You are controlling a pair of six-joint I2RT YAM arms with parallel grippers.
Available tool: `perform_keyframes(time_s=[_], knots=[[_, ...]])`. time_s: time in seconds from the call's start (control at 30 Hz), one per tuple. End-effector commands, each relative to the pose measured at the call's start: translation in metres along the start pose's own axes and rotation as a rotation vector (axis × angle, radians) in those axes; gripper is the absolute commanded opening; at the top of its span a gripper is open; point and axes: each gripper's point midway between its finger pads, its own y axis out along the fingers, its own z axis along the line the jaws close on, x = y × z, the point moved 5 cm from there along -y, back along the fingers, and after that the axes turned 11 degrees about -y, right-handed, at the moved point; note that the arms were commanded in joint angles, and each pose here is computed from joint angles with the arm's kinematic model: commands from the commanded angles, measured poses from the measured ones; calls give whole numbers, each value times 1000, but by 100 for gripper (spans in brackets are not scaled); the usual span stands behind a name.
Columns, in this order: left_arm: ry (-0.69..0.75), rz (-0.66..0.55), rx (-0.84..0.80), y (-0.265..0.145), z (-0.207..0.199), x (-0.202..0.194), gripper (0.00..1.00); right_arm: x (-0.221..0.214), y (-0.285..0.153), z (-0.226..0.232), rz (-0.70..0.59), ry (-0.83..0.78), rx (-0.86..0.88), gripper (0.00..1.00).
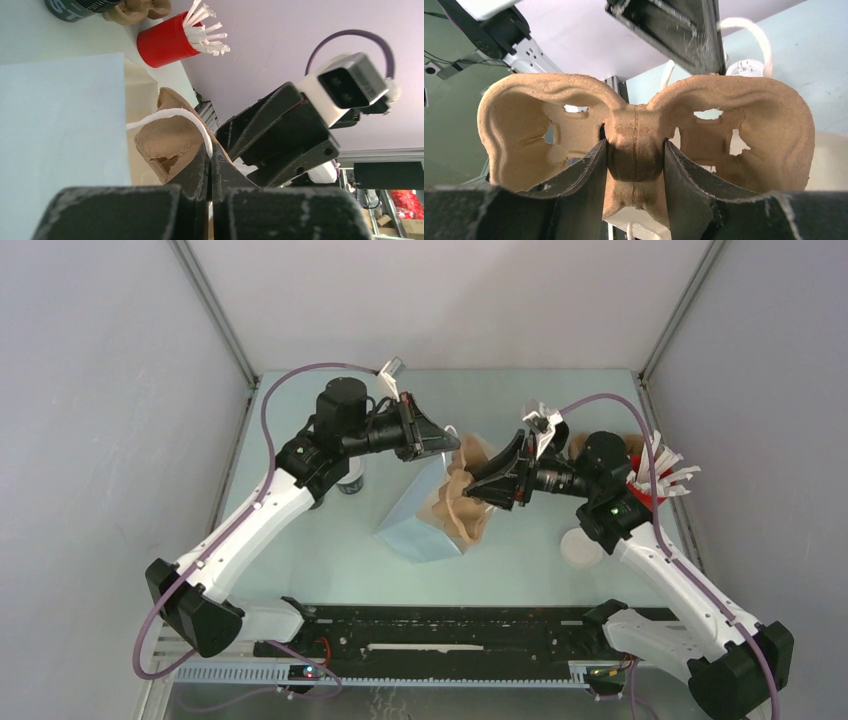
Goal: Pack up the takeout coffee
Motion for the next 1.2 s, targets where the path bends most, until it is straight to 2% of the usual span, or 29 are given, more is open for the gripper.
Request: perform_keyframes(time_s=[0.0,0.27,0.43,0.53,0.87,1.17], knots=[[8,7,-106,-7,-19,-2,0,-11,-7,4,-22,-71,5,49],[3,17,-118,-8,-19,-1,0,-38,-21,-9,-6,-65,-36,49],[-6,42,-125,-8,-18,-5,0,-34,-19,-21,-20,-81,-32,48],[-6,44,-119,-9,-16,-6,0,-35,-21,-27,17,-108,-33,46],[-1,80,-119,-10,-13,-11,0,-40,-32,-41,168,-262,-105,47],[3,97,-133,-10,-18,-10,0,-48,-33,-48,273,-321,-157,47]])
